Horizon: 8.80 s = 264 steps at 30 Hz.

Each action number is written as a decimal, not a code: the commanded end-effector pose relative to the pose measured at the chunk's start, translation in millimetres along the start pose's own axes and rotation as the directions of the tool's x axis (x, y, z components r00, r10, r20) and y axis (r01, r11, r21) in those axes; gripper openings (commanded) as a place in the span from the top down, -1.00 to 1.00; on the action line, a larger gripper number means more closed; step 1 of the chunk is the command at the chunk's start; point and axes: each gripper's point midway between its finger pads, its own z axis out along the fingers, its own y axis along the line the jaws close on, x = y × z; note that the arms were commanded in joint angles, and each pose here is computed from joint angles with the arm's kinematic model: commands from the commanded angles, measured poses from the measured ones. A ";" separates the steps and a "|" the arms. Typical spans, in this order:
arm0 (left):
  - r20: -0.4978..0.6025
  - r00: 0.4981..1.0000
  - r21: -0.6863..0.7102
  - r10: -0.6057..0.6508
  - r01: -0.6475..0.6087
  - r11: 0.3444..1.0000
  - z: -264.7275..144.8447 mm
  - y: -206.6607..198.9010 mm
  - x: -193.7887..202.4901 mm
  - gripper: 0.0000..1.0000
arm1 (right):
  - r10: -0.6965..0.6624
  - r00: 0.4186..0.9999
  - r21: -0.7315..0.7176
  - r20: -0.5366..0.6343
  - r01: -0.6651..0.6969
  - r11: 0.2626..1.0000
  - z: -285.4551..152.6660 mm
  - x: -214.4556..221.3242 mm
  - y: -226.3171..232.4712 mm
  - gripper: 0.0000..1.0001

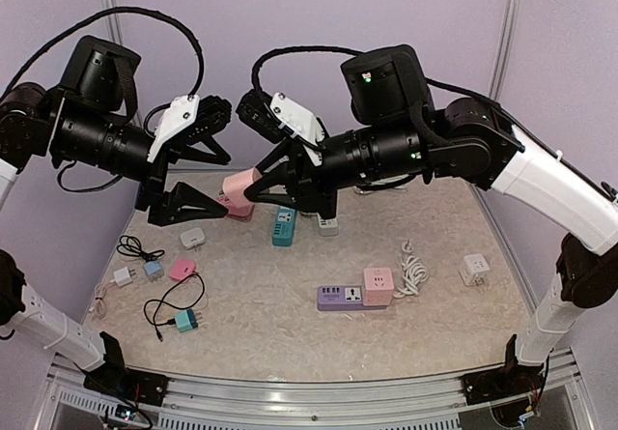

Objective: Insert the plug
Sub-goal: Adjust the plug, then insert the plug into the socket, then press the plug into the socket.

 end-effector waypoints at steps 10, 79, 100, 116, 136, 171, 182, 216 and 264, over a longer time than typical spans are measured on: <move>-0.167 0.955 -0.468 -0.244 0.141 0.872 -69.1 77.7 107.6 -0.98 | 0.173 0.714 0.215 -0.678 -0.032 0.976 12.9 199.2 -44.5 1.00; -0.195 0.726 -0.710 -0.659 0.359 0.606 -74.6 116.3 270.9 -0.97 | 0.044 0.231 0.012 -0.972 -0.138 0.990 -0.9 437.9 3.6 1.00; -0.191 0.735 -0.711 -0.651 0.354 0.608 -77.8 114.1 267.3 -0.98 | 0.075 0.307 0.064 -0.949 -0.045 0.997 5.3 399.4 -23.4 0.14; -0.198 0.738 -0.709 -0.646 0.347 0.614 -78.3 114.6 266.6 -0.98 | 0.146 0.530 0.136 -0.835 -0.057 0.989 13.6 296.4 -39.5 -0.03; -0.187 0.745 -0.696 -0.640 0.360 0.622 -75.4 110.6 265.3 -0.97 | 0.425 0.457 0.425 -0.781 -0.109 0.899 -21.4 332.2 -37.4 1.00; -0.192 0.746 -0.697 -0.637 0.353 0.624 -77.5 106.9 265.7 -0.97 | 0.350 0.487 0.340 -0.800 -0.112 0.934 -11.3 315.5 -47.5 0.77; -0.192 0.747 -0.695 -0.636 0.354 0.626 -77.3 105.6 265.7 -0.97 | 0.118 0.349 0.107 -0.930 -0.052 0.993 -10.0 356.9 -47.6 -0.05; -0.206 0.745 -0.689 -0.634 0.350 0.635 -74.0 103.3 270.0 -0.97 | 0.166 0.278 0.131 -0.946 -0.142 0.981 -19.1 396.0 -46.7 0.76; -0.203 0.753 -0.699 -0.626 0.336 0.631 -78.7 101.5 268.3 -0.98 | 0.308 0.220 0.279 -0.925 -0.154 0.948 -43.3 456.9 -15.4 0.93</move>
